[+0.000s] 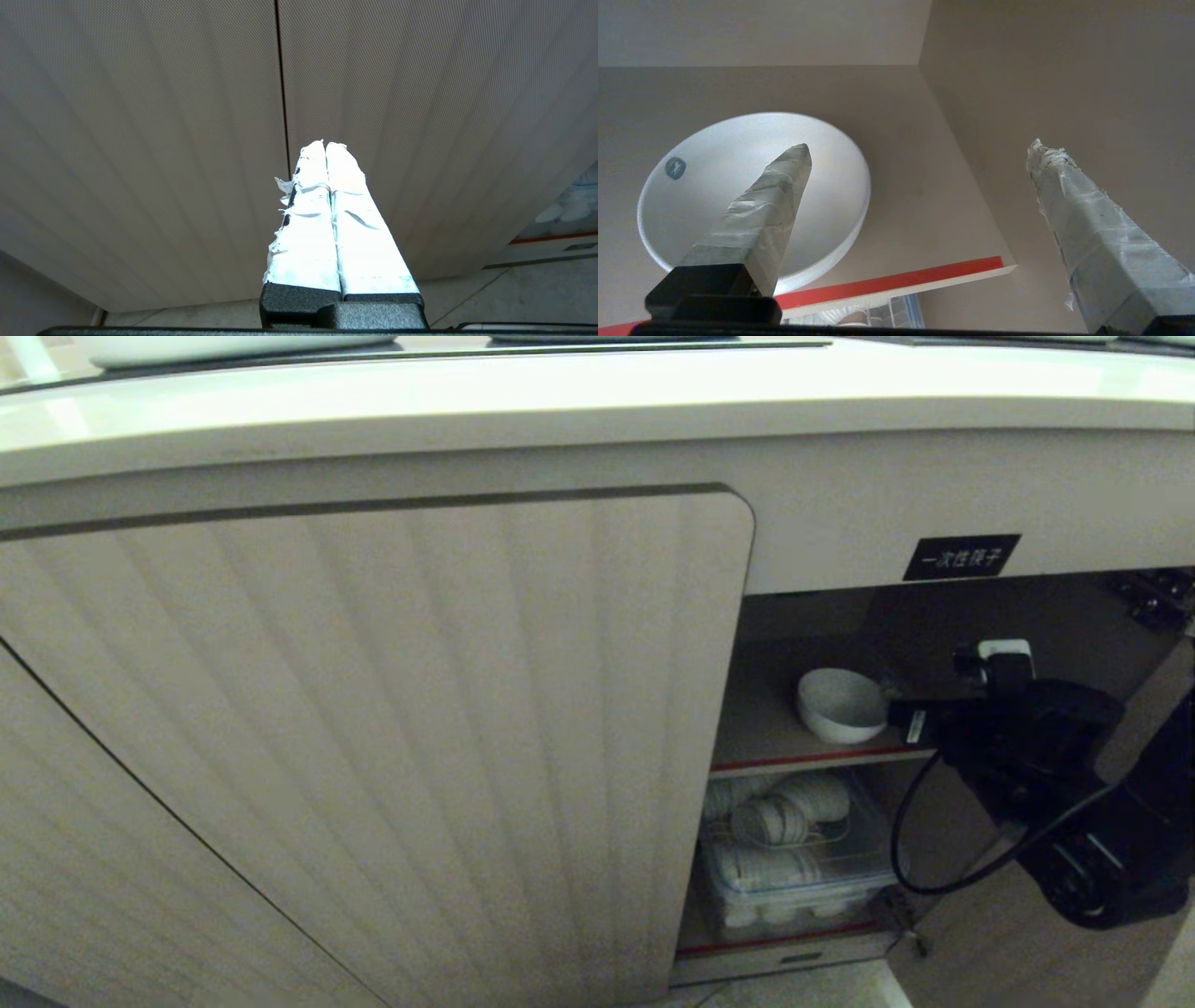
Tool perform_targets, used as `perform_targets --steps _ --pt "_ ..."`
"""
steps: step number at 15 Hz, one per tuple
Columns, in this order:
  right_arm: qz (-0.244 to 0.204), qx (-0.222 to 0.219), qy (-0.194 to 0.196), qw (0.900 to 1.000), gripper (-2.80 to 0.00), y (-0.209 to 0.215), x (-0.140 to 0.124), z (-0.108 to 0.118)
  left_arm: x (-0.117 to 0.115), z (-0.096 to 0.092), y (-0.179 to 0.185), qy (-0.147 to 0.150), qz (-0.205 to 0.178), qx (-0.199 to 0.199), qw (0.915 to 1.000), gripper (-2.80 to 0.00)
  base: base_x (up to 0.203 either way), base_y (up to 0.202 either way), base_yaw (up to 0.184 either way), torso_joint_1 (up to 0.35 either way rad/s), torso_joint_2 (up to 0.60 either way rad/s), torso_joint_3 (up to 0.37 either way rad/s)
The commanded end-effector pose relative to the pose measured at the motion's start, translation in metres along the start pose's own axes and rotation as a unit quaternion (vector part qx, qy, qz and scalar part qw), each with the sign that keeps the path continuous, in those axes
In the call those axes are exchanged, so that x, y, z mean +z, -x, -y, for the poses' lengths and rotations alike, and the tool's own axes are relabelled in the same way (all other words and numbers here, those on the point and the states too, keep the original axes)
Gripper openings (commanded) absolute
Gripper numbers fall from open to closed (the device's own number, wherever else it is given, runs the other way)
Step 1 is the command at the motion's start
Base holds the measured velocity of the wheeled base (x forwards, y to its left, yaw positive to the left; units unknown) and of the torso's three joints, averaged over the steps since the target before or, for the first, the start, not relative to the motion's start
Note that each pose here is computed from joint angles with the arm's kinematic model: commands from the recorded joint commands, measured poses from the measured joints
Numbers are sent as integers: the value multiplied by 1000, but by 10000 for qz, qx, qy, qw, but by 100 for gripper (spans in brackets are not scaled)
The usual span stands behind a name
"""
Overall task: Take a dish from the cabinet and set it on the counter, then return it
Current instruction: Take the bowl from the cabinet
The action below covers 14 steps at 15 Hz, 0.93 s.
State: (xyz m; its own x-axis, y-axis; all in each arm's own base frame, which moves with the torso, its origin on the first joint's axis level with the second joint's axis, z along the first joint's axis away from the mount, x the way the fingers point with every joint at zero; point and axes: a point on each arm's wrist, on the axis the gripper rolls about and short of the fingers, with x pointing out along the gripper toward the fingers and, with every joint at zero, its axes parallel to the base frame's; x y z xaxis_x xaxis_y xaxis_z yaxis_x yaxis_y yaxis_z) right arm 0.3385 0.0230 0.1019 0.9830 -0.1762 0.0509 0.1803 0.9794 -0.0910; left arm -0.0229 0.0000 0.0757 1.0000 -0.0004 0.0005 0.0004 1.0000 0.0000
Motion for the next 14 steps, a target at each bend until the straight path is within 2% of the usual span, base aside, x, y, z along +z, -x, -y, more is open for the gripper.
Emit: perform_targets --steps 1,4,6,14 --pt "182 -2 -74 9998 0 -1 2 0 0 0 0 0 -2 2 10000 -280 0 0 0 0 0 0" --pt "241 293 -131 9992 0 -6 0 -4 0 0 0 0 -2 2 10000 -280 0 0 0 0 0 0" --pt "383 292 -172 9987 0 -16 5 -6 0 0 0 0 -2 2 10000 -280 0 0 0 0 0 0" --pt "213 460 -138 9986 0 -25 -7 -10 0 0 0 0 -2 2 10000 -280 0 0 0 0 0 0"
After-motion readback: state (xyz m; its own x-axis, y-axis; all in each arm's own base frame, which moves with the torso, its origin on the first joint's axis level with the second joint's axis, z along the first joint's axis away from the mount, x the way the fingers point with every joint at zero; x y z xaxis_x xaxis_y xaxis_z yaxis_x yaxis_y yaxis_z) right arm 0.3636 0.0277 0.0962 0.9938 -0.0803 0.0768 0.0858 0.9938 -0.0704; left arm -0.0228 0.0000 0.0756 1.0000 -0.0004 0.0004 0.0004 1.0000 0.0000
